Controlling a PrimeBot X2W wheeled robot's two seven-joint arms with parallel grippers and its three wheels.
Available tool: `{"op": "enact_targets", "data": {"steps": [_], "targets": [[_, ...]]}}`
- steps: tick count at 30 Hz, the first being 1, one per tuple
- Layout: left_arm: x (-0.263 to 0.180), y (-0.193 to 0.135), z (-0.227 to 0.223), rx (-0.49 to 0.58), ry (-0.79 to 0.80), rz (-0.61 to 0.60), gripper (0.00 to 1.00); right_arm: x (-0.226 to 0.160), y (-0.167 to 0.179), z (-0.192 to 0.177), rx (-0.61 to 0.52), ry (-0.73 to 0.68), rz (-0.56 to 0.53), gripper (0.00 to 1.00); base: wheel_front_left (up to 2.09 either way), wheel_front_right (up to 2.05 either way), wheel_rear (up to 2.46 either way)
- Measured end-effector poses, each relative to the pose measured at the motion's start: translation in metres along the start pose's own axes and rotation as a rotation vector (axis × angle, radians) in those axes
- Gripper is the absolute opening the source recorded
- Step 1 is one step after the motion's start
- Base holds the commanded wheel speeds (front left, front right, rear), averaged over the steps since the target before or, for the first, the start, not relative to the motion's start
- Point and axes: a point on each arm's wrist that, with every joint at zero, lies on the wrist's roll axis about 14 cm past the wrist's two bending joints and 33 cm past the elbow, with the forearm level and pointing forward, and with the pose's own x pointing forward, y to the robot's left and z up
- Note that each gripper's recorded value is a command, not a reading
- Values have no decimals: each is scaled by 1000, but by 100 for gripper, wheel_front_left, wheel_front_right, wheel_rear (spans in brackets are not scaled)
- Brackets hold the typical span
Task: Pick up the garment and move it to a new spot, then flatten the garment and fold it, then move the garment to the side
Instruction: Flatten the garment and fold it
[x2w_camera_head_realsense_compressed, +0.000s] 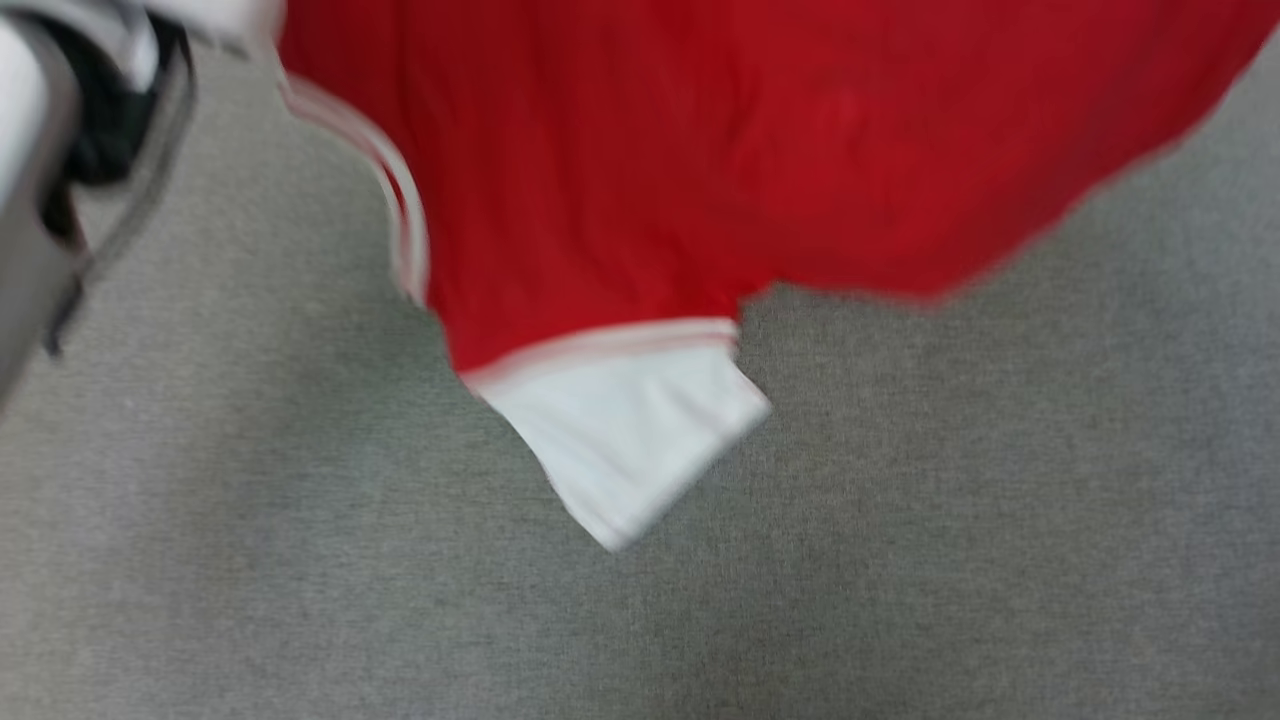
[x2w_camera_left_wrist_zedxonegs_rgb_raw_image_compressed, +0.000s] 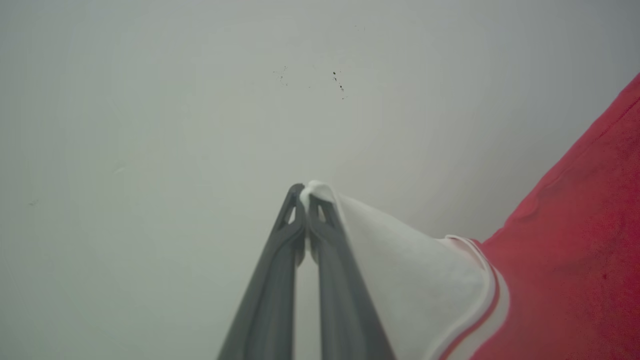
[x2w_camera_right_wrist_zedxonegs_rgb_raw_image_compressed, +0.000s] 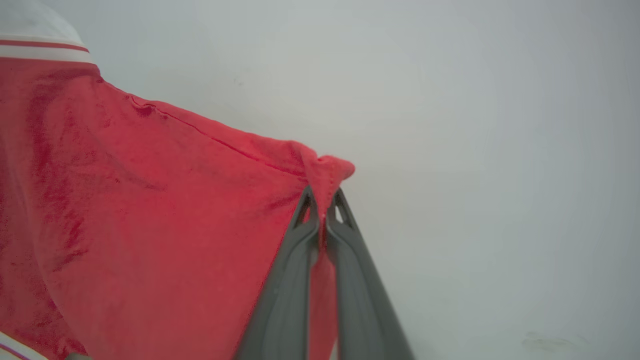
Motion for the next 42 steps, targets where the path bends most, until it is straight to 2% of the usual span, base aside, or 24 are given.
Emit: {"op": "enact_targets", "data": {"steps": [8, 12, 19, 22, 27, 32, 37, 42], "targets": [[76, 15, 30, 71, -136, -1, 0, 46, -42, 40, -29, -158, -129, 0, 0, 0, 0], [107, 27, 51, 103, -203, 22, 0, 63, -65, 66, -78, -246, -210, 0, 0, 0, 0], [139, 46, 66, 139, -259, 53, 0, 83, -93, 99, -89, -357, -301, 0, 0, 0, 0], [147, 46, 60, 141, -252, 46, 0, 90, -100, 100, -89, -370, -320, 0, 0, 0, 0], [153, 45, 32, 123, -211, 45, 0, 114, -98, 72, -83, -318, -314, 0, 0, 0, 0], [149, 27, -28, 75, -117, 18, 0, 140, -82, 26, -57, -259, -266, 0, 0, 0, 0], [129, 9, -87, 16, -4, -15, 0, 155, -52, -35, -14, -169, -197, 0, 0, 0, 0], [88, -8, -138, -45, 123, -40, 0, 148, -22, -84, 52, -111, -138, 0, 0, 0, 0]]}}
